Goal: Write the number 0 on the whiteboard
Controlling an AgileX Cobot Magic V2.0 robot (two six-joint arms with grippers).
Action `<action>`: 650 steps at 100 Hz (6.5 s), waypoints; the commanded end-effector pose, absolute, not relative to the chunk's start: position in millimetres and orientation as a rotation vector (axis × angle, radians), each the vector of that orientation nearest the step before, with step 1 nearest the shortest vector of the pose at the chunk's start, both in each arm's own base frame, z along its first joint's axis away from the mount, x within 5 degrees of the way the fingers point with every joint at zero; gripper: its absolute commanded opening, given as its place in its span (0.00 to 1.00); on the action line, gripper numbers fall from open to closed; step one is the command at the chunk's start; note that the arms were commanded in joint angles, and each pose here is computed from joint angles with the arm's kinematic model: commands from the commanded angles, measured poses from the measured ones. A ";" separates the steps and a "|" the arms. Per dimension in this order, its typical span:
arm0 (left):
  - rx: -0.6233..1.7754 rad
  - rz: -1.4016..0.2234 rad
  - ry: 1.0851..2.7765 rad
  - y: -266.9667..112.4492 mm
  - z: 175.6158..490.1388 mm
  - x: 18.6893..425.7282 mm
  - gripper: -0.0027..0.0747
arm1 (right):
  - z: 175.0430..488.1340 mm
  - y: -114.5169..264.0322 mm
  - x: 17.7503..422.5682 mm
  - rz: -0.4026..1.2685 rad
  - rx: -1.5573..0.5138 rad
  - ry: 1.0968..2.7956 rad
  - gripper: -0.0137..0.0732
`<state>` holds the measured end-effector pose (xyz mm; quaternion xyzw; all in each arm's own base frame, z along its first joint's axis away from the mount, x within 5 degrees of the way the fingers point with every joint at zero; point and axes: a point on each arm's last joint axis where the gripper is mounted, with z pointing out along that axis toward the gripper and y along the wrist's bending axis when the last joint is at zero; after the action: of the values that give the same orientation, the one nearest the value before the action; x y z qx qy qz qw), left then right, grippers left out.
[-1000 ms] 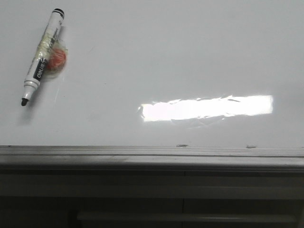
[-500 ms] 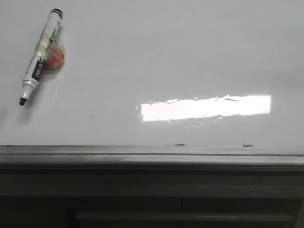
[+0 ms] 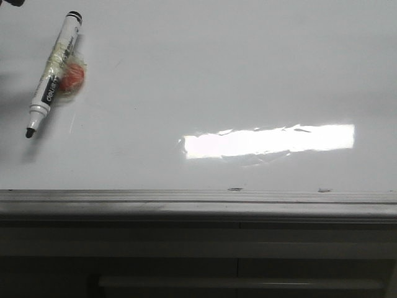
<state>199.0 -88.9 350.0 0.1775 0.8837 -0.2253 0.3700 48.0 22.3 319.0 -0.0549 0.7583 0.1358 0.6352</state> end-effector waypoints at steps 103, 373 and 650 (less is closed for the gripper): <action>0.520 -0.561 2.591 -127.1 312.3 222.2 0.51 | 336.9 19.1 52.1 0.279 -0.093 1.630 0.51; 1.756 -0.385 1.651 -144.6 374.8 97.7 0.01 | 393.1 227.5 129.3 0.836 -1.447 1.458 0.58; 0.608 -0.687 1.403 -31.3 334.9 28.6 0.18 | 349.7 56.9 57.2 0.427 -0.777 1.481 0.10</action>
<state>26.8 -29.2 329.0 0.2953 0.6563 -0.2758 0.6371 53.8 68.8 335.7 -0.3949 0.6603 0.2261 0.5974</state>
